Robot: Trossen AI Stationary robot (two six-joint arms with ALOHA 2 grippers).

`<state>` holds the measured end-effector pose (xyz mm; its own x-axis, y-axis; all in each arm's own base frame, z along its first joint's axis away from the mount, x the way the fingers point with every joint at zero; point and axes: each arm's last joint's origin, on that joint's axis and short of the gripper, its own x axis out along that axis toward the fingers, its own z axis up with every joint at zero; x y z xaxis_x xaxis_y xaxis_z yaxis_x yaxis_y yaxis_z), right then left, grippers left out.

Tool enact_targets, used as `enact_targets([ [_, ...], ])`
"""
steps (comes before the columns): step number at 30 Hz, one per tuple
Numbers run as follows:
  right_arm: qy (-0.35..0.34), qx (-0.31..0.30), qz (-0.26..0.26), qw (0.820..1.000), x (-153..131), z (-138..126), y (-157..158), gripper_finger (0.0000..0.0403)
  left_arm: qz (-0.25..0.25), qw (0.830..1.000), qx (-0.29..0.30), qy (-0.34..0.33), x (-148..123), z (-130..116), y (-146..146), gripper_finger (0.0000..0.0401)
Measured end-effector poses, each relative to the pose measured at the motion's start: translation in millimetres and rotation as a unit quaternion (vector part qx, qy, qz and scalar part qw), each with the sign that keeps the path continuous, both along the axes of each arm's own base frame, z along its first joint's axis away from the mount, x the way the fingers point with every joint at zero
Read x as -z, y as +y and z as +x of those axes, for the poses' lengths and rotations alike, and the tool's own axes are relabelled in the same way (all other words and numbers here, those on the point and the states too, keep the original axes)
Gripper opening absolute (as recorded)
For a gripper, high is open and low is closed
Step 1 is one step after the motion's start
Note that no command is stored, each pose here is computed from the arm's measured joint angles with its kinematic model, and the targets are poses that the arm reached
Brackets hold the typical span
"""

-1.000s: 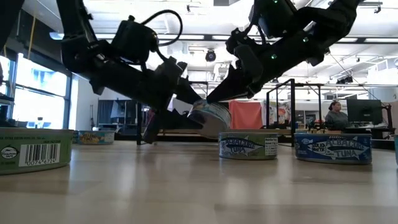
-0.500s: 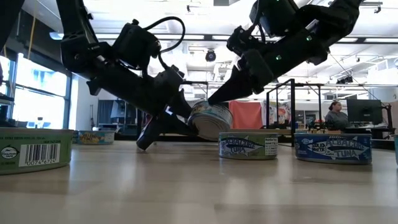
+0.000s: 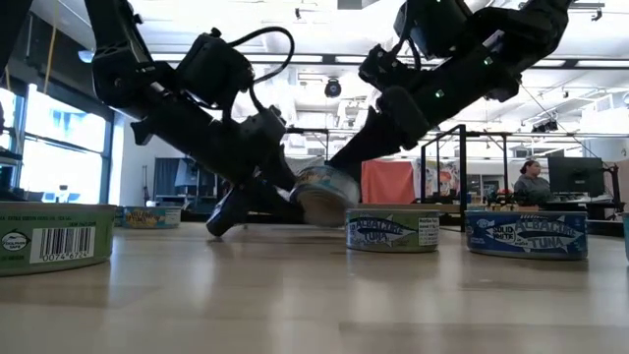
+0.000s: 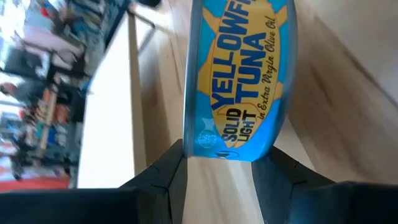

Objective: Stack canned seafood by type on shelf
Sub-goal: Put the yellow and blue tuna can on the shelf

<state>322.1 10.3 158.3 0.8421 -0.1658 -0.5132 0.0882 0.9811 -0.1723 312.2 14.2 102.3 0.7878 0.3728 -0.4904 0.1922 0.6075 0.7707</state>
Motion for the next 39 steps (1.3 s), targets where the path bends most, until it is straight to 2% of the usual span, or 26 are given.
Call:
enact_targets([
  [6, 0.059, 0.005, -0.086, 0.994, -17, 14, 8, 0.0218, -0.055, 0.998, -0.037, 0.021, -10, -4, 0, 0.0123],
  [10, 0.08, -0.006, -0.136, 0.987, -22, 31, 17, 0.0222, -0.091, 0.993, -0.065, 0.031, -18, -5, 0, 0.0123],
  [15, 0.126, 0.023, -0.178, 0.976, -12, 51, 22, 0.0222, -0.118, 0.989, -0.088, 0.029, -26, -1, 0, 0.0123],
  [18, 0.157, 0.044, -0.184, 0.969, -3, 60, 22, 0.0222, -0.122, 0.988, -0.093, 0.035, -27, 1, 0, 0.0123],
  [22, 0.159, 0.062, -0.167, 0.971, 3, 67, 23, 0.0216, -0.124, 0.987, -0.092, 0.034, -27, 1, 0, 0.0125],
  [25, 0.156, 0.071, -0.156, 0.973, 5, 68, 23, 0.0188, -0.129, 0.987, -0.095, 0.031, -27, 1, 0, 0.0141],
  [29, 0.154, 0.092, -0.146, 0.973, 5, 67, 22, 0.0123, -0.137, 0.985, -0.101, 0.026, -27, 1, 0, 0.0171],
  [32, 0.17, 0.097, -0.15, 0.969, 2, 62, 22, 0.0122, -0.138, 0.984, -0.107, 0.033, -26, 0, 0, 0.0188],
  [36, 0.183, 0.129, -0.14, 0.965, -19, 46, 22, 0.0122, -0.138, 0.98, -0.132, 0.048, -25, -5, 4, 0.0196],
  [39, 0.186, 0.164, -0.154, 0.957, -42, 28, 24, 0.0122, -0.146, 0.977, -0.149, 0.043, -30, -8, 6, 0.0198],
])
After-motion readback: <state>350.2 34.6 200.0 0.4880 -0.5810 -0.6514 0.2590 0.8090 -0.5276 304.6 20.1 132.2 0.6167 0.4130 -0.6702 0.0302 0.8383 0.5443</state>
